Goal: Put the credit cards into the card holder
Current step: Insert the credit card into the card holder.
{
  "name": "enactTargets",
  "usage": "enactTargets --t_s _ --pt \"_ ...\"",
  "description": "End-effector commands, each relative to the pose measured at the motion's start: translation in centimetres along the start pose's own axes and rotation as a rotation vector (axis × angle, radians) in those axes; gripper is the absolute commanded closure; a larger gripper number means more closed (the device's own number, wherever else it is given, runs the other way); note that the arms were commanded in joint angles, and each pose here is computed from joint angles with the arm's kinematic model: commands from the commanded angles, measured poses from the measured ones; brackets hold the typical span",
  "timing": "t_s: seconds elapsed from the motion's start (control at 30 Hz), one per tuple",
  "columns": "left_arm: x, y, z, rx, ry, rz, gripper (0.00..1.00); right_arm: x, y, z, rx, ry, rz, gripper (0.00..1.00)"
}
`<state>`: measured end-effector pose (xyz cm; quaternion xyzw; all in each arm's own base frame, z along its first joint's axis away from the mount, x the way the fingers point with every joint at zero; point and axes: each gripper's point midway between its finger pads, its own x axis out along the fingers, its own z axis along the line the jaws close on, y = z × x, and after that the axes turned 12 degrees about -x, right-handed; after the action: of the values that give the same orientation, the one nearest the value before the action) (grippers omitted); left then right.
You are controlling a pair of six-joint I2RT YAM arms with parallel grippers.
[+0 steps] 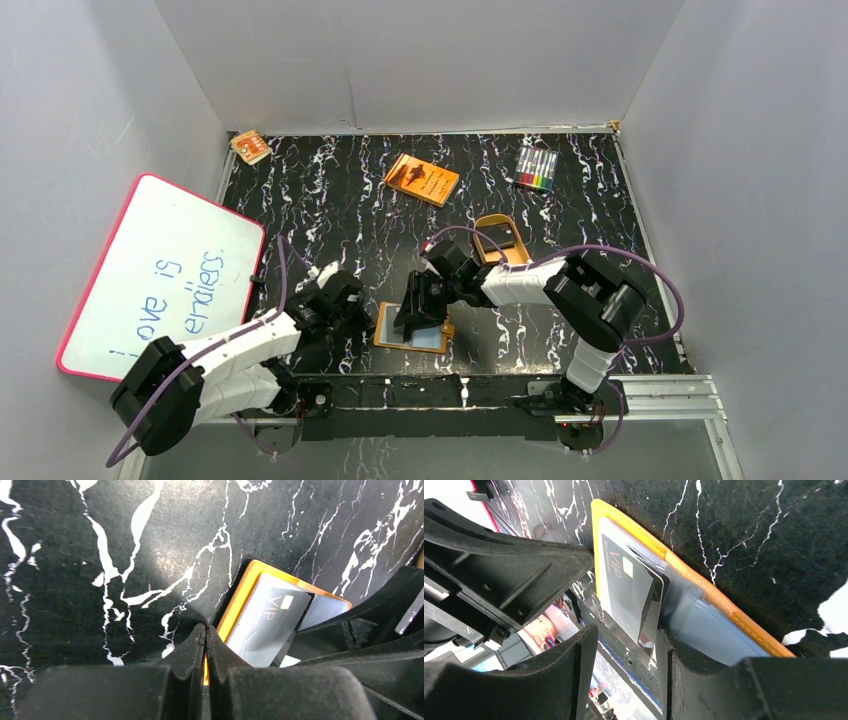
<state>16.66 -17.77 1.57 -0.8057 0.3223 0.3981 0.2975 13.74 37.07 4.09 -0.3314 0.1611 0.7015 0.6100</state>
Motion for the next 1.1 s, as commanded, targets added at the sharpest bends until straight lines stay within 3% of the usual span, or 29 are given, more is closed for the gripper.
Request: enactTargets --t_s 0.0,0.3,0.6,0.83,1.07 --pt "0.2 1.9 1.8 -0.018 -0.029 0.081 1.0 0.4 -1.6 2.3 -0.015 -0.05 -0.037 0.46" --pt "-0.1 1.9 1.7 -0.03 -0.001 0.077 1.0 0.8 -1.2 3.4 -0.054 -0.074 0.002 0.47" --pt "-2.4 -1.5 1.5 -0.007 -0.022 -0.084 1.0 -1.7 -2.3 1.0 -0.125 0.169 -0.047 0.35" --pt "-4.9 -3.4 -2.1 0.02 0.085 -0.149 1.0 -2.6 -3.1 1.3 -0.136 0.201 -0.088 0.34" --pt "-4.7 -3.5 -1.5 0.038 0.055 -0.155 1.0 -7.5 -3.9 0.0 -0.216 0.36 -0.205 0.34"
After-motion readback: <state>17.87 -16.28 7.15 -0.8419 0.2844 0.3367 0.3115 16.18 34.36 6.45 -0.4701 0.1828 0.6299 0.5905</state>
